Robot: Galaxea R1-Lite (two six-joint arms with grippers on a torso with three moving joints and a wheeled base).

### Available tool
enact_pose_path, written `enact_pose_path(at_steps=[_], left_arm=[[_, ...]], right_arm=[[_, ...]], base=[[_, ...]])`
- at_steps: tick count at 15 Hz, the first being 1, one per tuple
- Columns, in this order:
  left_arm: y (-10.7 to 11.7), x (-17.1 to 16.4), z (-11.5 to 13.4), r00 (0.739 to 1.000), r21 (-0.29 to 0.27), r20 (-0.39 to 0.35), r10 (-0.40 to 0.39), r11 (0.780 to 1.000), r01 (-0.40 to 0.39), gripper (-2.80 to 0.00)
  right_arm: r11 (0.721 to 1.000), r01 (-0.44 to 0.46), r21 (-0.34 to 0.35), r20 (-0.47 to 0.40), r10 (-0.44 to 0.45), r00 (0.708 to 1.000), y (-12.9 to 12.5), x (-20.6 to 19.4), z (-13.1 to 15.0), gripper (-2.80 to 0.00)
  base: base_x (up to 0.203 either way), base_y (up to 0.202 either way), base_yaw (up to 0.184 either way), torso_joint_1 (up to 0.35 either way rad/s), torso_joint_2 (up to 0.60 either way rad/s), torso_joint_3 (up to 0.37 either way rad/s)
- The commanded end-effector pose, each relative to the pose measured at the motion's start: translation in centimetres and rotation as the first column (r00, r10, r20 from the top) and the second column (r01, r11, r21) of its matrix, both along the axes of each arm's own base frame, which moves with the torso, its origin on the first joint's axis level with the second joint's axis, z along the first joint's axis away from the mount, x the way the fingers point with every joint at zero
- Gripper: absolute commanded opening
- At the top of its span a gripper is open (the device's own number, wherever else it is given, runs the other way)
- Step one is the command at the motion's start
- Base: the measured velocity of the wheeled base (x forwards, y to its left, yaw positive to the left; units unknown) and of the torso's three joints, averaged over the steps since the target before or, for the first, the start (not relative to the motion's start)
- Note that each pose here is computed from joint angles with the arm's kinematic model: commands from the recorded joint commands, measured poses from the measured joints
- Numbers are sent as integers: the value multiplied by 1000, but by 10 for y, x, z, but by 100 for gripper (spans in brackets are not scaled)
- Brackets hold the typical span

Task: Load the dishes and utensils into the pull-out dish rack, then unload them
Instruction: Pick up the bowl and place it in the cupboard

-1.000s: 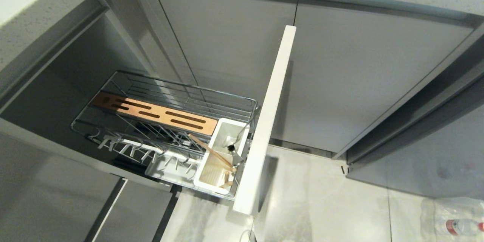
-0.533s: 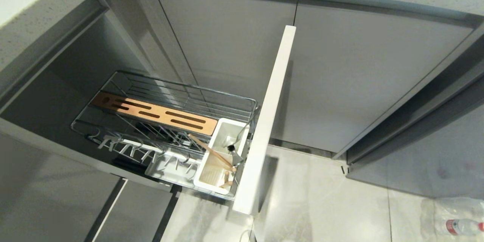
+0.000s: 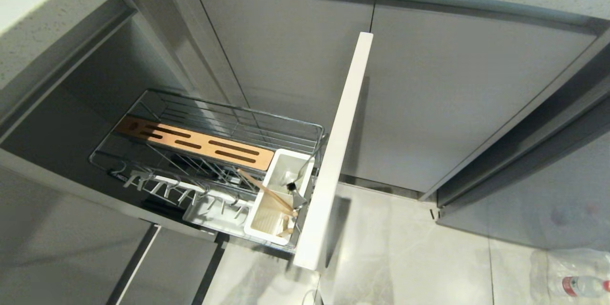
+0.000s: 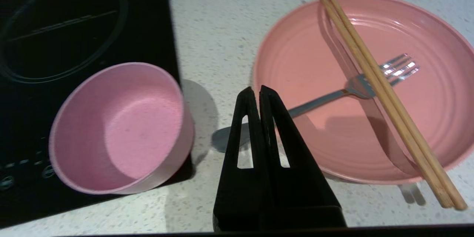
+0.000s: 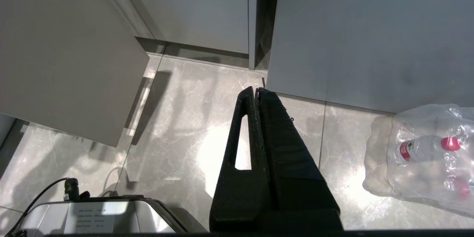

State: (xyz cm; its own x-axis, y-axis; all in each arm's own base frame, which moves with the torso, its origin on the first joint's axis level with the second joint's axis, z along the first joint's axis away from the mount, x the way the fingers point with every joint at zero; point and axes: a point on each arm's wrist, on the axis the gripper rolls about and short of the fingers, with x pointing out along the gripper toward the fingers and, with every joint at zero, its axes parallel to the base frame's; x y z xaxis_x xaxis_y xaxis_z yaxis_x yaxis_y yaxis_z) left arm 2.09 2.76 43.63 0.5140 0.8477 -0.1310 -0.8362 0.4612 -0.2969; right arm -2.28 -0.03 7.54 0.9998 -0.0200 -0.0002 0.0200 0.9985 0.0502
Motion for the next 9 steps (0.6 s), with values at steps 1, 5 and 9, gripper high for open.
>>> enact_pose_path(at_steps=[1,5,9], left_arm=[[-3,-5,-1,1000,1,4,29,1000,-29,-280],[-4,-5,-5,1000,-19,-15,25,1000,-25,-280],[2,1,-3,999,-8,-43,17,1000,-18,-280]], right_arm=[[1000,0,0,-1,0,1000,0,0,0,-280],[1000,0,0,-1,0,1000,0,0,0,-280],[1000,0,0,-1,0,1000,0,0,0,-280]], base=[[0,0,0,0,0,0],[0,0,0,0,0,0],[0,0,0,0,0,0]])
